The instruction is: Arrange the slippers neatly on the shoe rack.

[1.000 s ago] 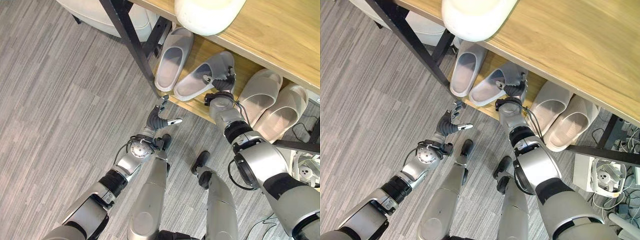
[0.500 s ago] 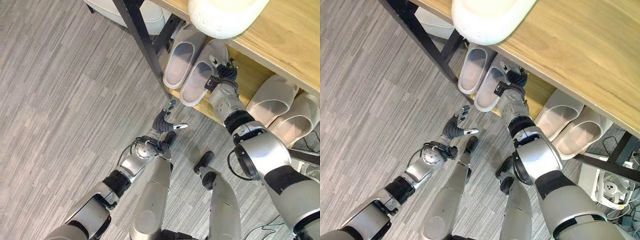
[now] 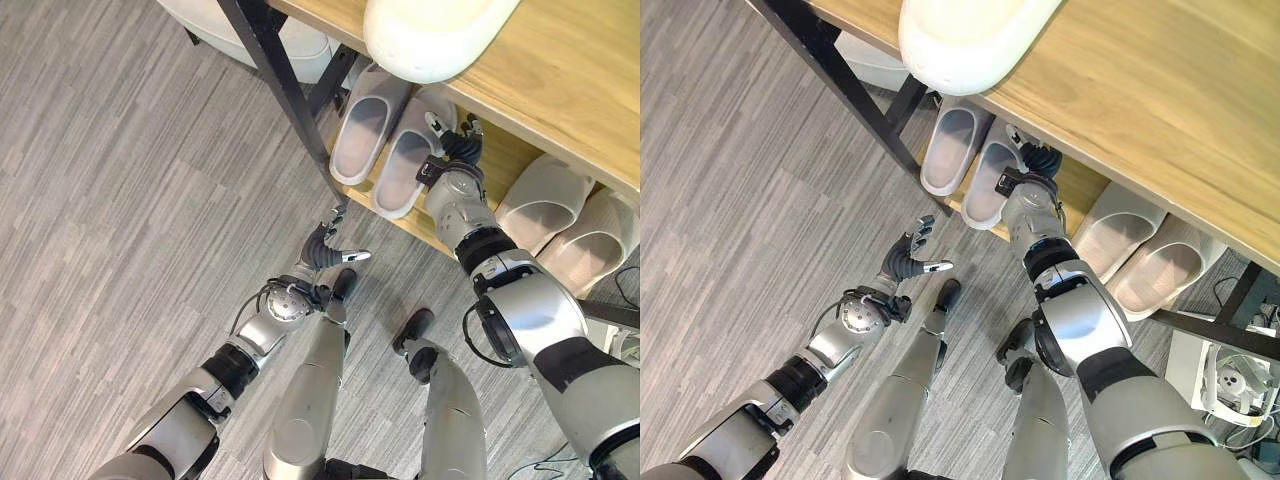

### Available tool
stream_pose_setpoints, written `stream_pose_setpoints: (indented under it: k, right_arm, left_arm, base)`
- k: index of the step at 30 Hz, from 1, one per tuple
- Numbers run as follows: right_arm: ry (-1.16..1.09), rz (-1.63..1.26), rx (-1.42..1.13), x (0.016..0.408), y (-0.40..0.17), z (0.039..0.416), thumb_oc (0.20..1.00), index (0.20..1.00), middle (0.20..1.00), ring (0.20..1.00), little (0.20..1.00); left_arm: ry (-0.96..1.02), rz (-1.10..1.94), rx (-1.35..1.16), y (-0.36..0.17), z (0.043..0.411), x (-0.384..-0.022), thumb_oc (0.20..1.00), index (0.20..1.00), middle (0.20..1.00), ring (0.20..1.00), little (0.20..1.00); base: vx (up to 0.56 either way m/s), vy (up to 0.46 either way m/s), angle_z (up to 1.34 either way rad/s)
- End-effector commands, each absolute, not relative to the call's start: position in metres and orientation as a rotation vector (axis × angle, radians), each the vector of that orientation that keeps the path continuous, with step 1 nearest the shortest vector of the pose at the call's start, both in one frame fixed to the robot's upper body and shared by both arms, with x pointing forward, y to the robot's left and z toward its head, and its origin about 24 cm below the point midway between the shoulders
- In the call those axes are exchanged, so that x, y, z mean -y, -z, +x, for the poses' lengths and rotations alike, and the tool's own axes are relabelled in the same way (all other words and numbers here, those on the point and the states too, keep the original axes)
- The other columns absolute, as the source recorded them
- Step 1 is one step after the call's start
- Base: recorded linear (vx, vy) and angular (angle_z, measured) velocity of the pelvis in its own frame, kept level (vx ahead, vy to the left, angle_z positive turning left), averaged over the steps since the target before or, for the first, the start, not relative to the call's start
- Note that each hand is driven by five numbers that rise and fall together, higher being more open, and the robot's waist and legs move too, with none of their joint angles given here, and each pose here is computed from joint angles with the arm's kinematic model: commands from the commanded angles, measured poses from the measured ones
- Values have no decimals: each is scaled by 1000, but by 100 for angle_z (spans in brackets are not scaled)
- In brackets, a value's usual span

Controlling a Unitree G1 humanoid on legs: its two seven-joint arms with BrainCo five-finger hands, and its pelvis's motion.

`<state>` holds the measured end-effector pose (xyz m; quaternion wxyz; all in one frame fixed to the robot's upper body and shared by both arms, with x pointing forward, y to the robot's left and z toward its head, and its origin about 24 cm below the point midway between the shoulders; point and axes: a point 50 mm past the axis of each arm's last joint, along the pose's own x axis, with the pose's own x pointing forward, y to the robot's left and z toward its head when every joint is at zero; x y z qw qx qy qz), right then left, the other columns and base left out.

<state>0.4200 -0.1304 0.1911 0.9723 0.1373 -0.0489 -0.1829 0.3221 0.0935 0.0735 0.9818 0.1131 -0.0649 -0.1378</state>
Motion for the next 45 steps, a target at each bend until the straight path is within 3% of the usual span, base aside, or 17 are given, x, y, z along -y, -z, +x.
stream_pose_setpoints:
  k: [1,9,11,14,22,28,29,31,32,37,40,42,43,45]
  right_arm:
    - [283,154,189,114,-191,413,1000,1000,1000,1000,1000]
    - [100,6,61,98,-99,372,1000,1000,1000,1000,1000]
    - [-114,-84,31,98,-58,330,1000,1000,1000,1000,1000]
    - [-246,-192,-1,130,-33,290,1000,1000,1000,1000,1000]
    - [-331,-302,-252,180,22,218,1000,1000,1000,1000,1000]
    - [-320,-297,-396,190,49,196,1000,1000,1000,1000,1000]
    - [-312,-284,-448,190,60,191,1000,1000,1000,1000,1000]
    - [-314,-272,-455,188,62,191,1000,1000,1000,1000,1000]
    - [-311,-250,-487,187,69,187,1000,1000,1000,1000,1000]
    - [-344,-228,-511,177,75,184,1000,1000,1000,1000,1000]
    - [-367,-226,-501,172,73,185,1000,1000,1000,1000,1000]
    - [-368,-222,-494,171,72,186,1000,1000,1000,1000,1000]
    - [-355,-212,-490,170,72,185,1000,1000,1000,1000,1000]
    - [-350,-211,-488,169,72,185,1000,1000,1000,1000,1000]
  left_arm:
    - [248,204,178,-77,319,-100,1000,1000,1000,1000,1000]
    - [159,211,51,-44,304,-132,1000,1000,1000,1000,1000]
    - [130,207,-11,-28,294,-150,1000,1000,1000,1000,1000]
    - [121,231,-89,-8,274,-173,1000,1000,1000,1000,1000]
    - [248,285,-226,20,239,-189,1000,1000,1000,1000,1000]
    - [575,556,-163,8,233,-168,1000,1000,1000,1000,1000]
    - [758,690,-25,-17,240,-144,1000,1000,1000,1000,1000]
    - [798,722,32,-29,242,-138,1000,1000,1000,1000,1000]
    - [971,827,230,-67,244,-112,1000,1000,1000,1000,1000]
    - [1097,667,484,-140,244,-84,1000,1000,1000,1000,1000]
    - [984,299,573,-175,254,-84,1000,1000,1000,1000,1000]
    - [891,215,618,-185,259,-89,1000,1000,1000,1000,1000]
    - [617,169,726,-201,274,-107,1000,1000,1000,1000,1000]
    - [497,226,769,-207,279,-117,1000,1000,1000,1000,1000]
  base:
    - [-107,-10,-22]
    - [43,-34,-19]
    - [158,-35,-24]
    - [138,-8,-22]
    - [66,17,-28]
    - [31,29,-37]
    - [9,26,-34]
    - [11,17,-15]
    - [22,3,-24]
    - [27,-10,-9]
    - [49,-34,-2]
    - [45,-43,0]
    - [33,-39,5]
    - [37,-42,5]
